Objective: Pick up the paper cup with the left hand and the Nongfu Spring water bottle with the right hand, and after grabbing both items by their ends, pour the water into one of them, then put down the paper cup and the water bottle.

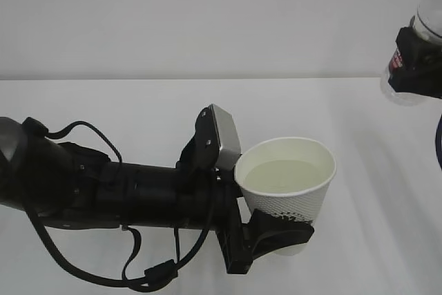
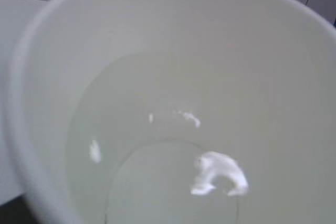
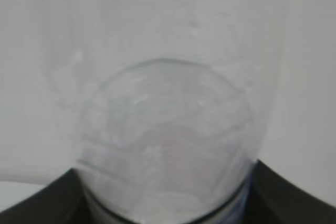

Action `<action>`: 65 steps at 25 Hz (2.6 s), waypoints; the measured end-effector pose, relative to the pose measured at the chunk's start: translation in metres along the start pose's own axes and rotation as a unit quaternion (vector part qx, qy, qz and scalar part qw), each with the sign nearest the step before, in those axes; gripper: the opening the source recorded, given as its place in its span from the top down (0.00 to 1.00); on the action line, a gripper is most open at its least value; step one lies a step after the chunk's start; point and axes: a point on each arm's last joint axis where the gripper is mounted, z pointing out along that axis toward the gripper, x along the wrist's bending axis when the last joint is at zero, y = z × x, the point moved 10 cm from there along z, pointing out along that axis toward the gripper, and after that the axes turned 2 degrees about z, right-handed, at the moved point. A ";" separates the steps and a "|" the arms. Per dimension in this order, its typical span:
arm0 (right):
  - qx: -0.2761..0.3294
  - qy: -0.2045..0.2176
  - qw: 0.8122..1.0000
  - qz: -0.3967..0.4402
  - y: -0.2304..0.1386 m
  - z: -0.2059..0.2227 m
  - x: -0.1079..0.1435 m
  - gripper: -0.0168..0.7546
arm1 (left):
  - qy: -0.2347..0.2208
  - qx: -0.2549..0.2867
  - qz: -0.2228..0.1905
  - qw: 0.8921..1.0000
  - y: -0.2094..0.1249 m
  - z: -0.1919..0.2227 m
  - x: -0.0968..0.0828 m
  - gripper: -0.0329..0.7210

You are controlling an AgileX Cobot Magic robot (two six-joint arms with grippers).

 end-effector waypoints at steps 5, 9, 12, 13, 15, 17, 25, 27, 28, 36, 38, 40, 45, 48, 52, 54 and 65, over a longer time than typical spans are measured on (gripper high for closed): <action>0.033 0.000 0.999 0.003 -0.027 0.004 0.001 0.43 | 0.001 0.000 0.000 1.000 0.000 0.000 0.000 0.24; 0.055 0.001 0.998 0.004 -0.045 0.006 0.002 0.43 | 0.001 0.000 0.000 1.000 0.000 0.000 0.000 0.24; 0.071 0.001 0.997 0.005 -0.057 0.006 0.002 0.43 | 0.001 0.000 0.000 1.000 0.000 0.000 0.000 0.24; 0.076 0.001 0.997 0.004 -0.061 0.006 0.002 0.43 | 0.002 0.002 0.000 1.000 -0.001 0.000 0.001 0.24; 0.086 0.001 0.996 0.004 -0.069 0.007 0.003 0.43 | 0.003 0.004 0.000 1.000 -0.002 0.000 0.001 0.24; 0.095 0.002 0.995 0.004 -0.077 0.007 0.003 0.43 | 0.003 0.004 0.000 1.000 -0.002 0.000 0.001 0.24; 0.124 0.001 0.992 0.013 -0.104 0.012 0.004 0.43 | 0.004 0.006 0.000 1.000 -0.002 0.000 0.002 0.24; 0.126 0.001 0.992 0.013 -0.108 0.016 0.004 0.43 | 0.004 0.006 0.000 1.000 -0.002 0.000 0.002 0.24; 0.126 0.001 0.992 0.015 -0.110 0.019 0.005 0.43 | 0.004 0.006 0.000 1.000 -0.002 0.000 0.002 0.24; 0.123 0.000 0.992 0.018 -0.118 0.036 0.006 0.43 | 0.007 0.012 -0.001 1.000 -0.005 0.000 0.003 0.24; 0.123 0.000 0.992 0.018 -0.121 0.041 0.006 0.43 | 0.007 0.012 -0.001 1.000 -0.005 0.000 0.003 0.24; 0.125 0.000 0.992 0.020 -0.125 0.044 0.007 0.43 | 0.007 0.012 -0.001 1.000 -0.005 0.000 0.003 0.24; 0.124 0.000 0.992 0.020 -0.130 0.051 0.007 0.43 | 0.008 0.013 -0.001 1.000 -0.005 0.000 0.003 0.24; 0.123 0.000 0.992 0.020 -0.134 0.057 0.008 0.43 | 0.008 0.013 -0.001 1.000 -0.005 0.000 0.003 0.24; 0.122 0.000 0.992 0.020 -0.138 0.063 0.008 0.43 | 0.009 0.015 -0.001 1.000 -0.006 0.000 0.003 0.24; 0.118 0.000 0.993 0.021 -0.136 0.066 0.008 0.43 | 0.009 0.016 -0.001 1.000 -0.006 0.000 0.004 0.24; 0.121 0.000 0.992 0.021 -0.140 0.067 0.008 0.43 | 0.009 0.016 -0.001 1.000 -0.006 0.000 0.004 0.24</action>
